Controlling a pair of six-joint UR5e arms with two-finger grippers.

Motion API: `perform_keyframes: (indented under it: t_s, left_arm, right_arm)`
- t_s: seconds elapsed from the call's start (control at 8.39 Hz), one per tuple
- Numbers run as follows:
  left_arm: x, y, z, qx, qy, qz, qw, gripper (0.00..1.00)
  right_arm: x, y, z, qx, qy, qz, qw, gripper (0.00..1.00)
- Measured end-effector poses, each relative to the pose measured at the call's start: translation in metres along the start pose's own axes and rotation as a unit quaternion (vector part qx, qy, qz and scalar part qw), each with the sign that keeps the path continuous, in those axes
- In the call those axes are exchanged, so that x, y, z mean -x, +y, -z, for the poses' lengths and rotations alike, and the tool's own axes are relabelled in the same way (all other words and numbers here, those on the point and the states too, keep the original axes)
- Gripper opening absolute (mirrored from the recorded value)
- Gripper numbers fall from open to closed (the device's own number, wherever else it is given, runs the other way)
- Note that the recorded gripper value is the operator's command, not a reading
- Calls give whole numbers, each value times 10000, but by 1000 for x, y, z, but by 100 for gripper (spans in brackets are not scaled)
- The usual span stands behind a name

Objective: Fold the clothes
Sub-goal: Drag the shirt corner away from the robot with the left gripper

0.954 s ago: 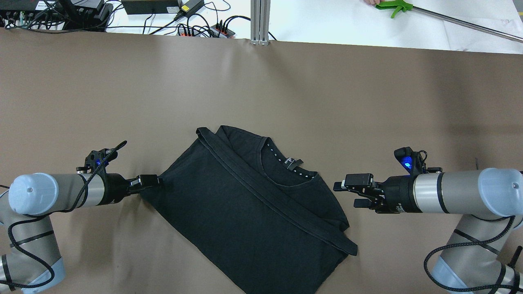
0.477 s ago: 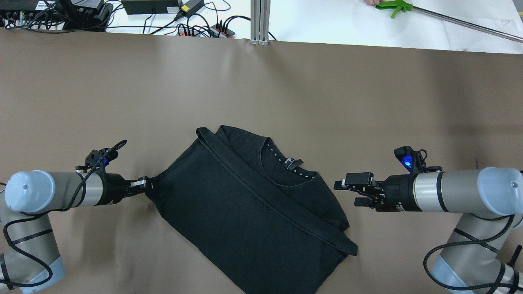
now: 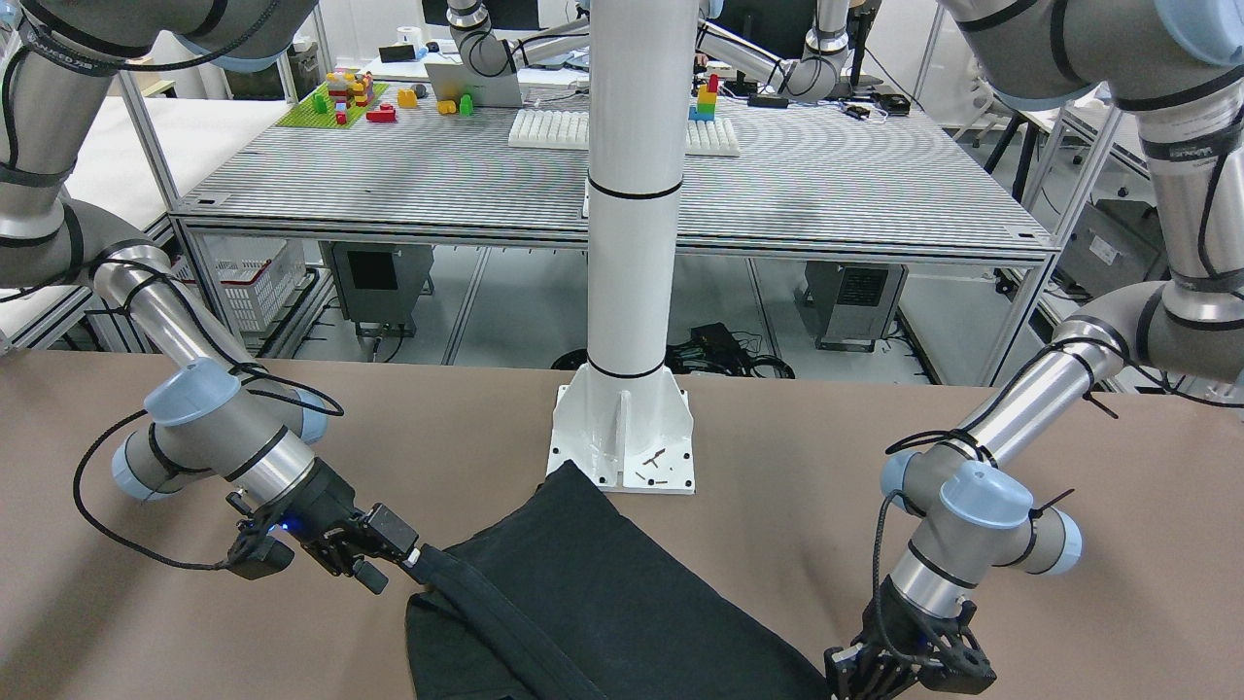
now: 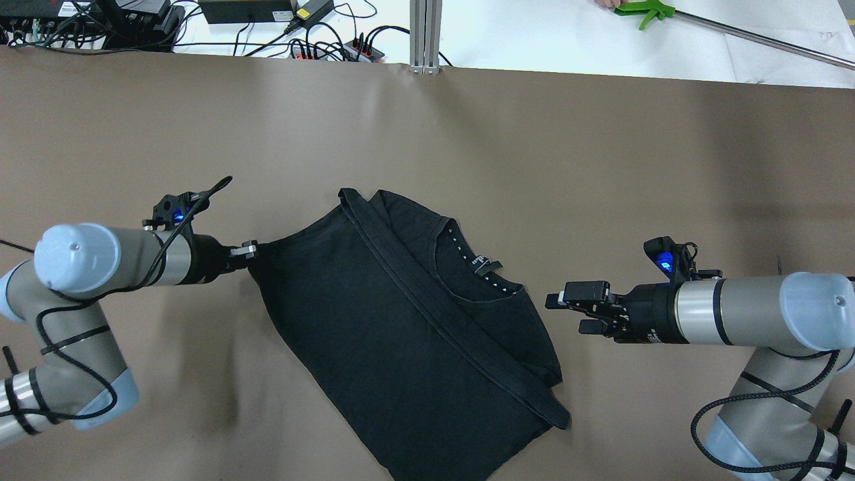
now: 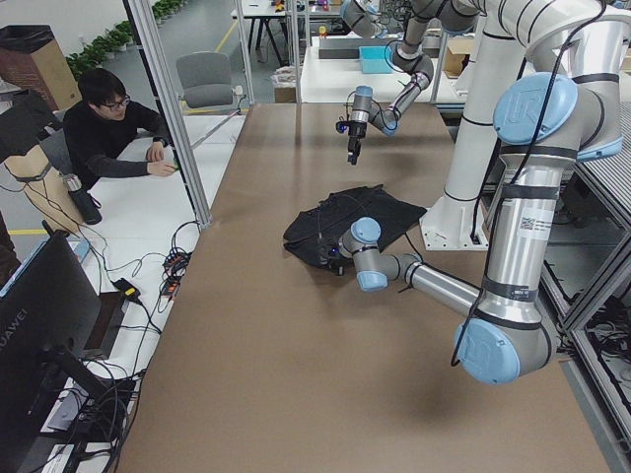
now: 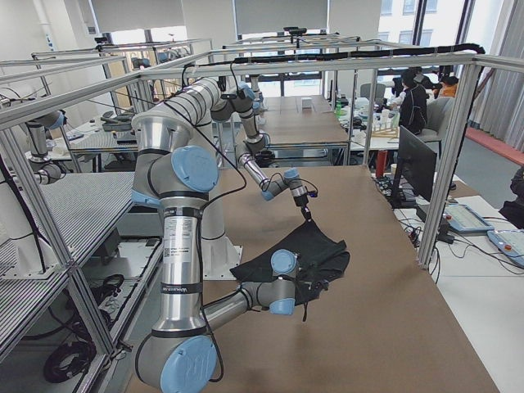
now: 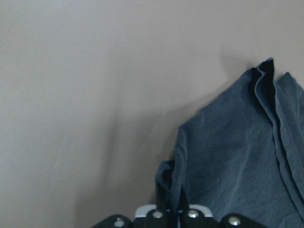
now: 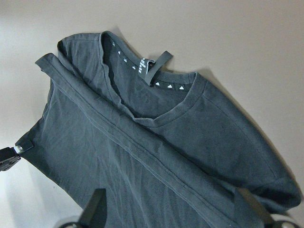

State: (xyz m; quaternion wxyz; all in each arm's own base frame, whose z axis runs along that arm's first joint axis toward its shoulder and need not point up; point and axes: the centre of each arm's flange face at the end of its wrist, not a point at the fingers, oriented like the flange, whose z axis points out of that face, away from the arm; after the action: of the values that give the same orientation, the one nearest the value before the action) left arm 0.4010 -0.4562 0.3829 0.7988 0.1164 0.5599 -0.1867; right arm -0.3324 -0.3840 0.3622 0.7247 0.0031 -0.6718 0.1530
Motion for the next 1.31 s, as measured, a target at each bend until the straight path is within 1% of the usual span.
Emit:
perform_keyframes:
  t_s: [0.24, 0.6, 0.72, 0.83, 0.95, 1.19, 1.31]
  left_arm:
    - [-63, -51, -15, -298, -424, -24, 9987, 0]
    - [-135, -135, -74, -711, -927, -117, 9931, 0]
    - [-160, -157, -91, -826, -1042, -170, 9910, 10]
    - [-185, -172, -105, -968, -1136, -208, 9886, 26]
    - [-203, -179, -114, -1144, -1201, -248, 9858, 95]
    - [-217, -181, -124, -1446, -1292, -318, 9805, 95]
    - [-218, -186, -122, -1564, -1320, -343, 9782, 95]
  right_arm:
    - [3, -1, -1, -33, -25, 87, 10000, 94]
    - [8, -1, -2, -41, -65, 153, 9999, 94]
    - [9, -1, -2, -47, -78, 162, 9998, 94]
    - [10, -1, -2, -62, -90, 167, 9998, 94]
    - [11, -2, -1, -111, -109, 179, 9997, 95]
    - [14, -1, -3, -147, -134, 295, 9994, 95]
    - [16, 1, -4, -136, -145, 396, 9990, 94]
